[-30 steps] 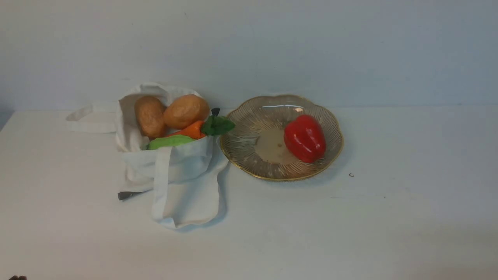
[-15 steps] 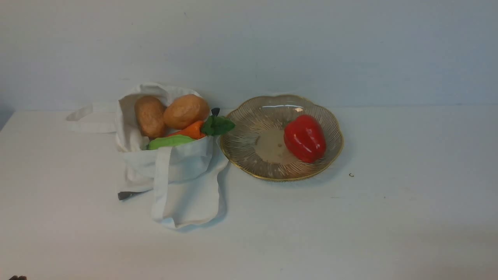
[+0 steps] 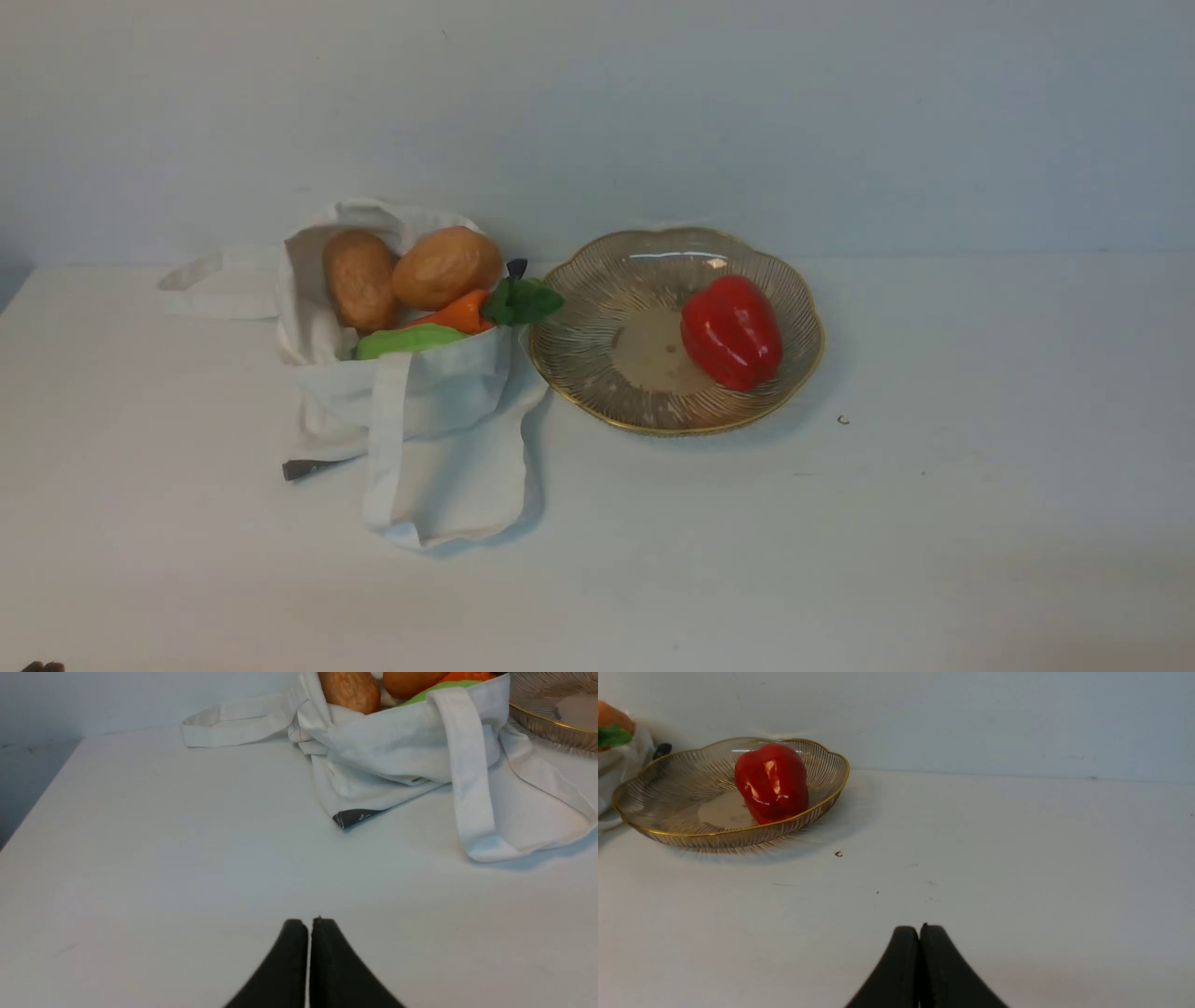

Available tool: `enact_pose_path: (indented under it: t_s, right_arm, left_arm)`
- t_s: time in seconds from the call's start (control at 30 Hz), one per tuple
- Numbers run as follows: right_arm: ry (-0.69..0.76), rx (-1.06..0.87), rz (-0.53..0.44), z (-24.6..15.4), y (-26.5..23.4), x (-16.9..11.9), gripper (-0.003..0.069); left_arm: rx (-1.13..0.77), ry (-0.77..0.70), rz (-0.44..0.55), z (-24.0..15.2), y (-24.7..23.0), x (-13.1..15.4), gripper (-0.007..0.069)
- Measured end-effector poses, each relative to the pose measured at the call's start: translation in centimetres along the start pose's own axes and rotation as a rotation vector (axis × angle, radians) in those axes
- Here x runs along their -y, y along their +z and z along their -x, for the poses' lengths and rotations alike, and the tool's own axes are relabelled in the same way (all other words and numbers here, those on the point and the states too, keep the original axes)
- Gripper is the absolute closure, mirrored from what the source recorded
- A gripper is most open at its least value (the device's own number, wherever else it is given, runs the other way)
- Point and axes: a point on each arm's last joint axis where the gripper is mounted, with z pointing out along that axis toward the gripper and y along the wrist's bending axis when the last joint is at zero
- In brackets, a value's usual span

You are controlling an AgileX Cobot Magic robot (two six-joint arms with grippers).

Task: Take vegetables from cloth bag on white table place on plate.
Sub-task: 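Reach into the cloth bag and grasp the potato inside with the left gripper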

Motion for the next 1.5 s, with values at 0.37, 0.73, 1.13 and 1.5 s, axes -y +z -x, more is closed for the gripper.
enact_pose_path:
  t_s: [0.37, 0.73, 1.13, 1.5]
  right_arm:
    - [0.0, 0.0, 0.0, 0.0, 0.0, 0.0, 0.0673]
    - [0.001, 0.0, 0.0, 0.0, 0.0, 0.0, 0.0673]
    - [0.001, 0.0, 0.0, 0.0, 0.0, 0.0, 0.0673]
    - [0.001, 0.0, 0.0, 0.0, 0.0, 0.0, 0.0673]
  left_arm:
    - [-0.048, -0.979, -0.264, 0.7, -0.3, 2.2, 0.063]
    - [0.086, -0.873, -0.342, 4.9, -2.1, 2.3, 0.063]
    - [-0.531, -0.33, -0.26, 13.3, 2.5, 2.8, 0.0629]
    - [-0.805, -0.26, -0.226, 16.1, 11.6, 2.6, 0.0626]
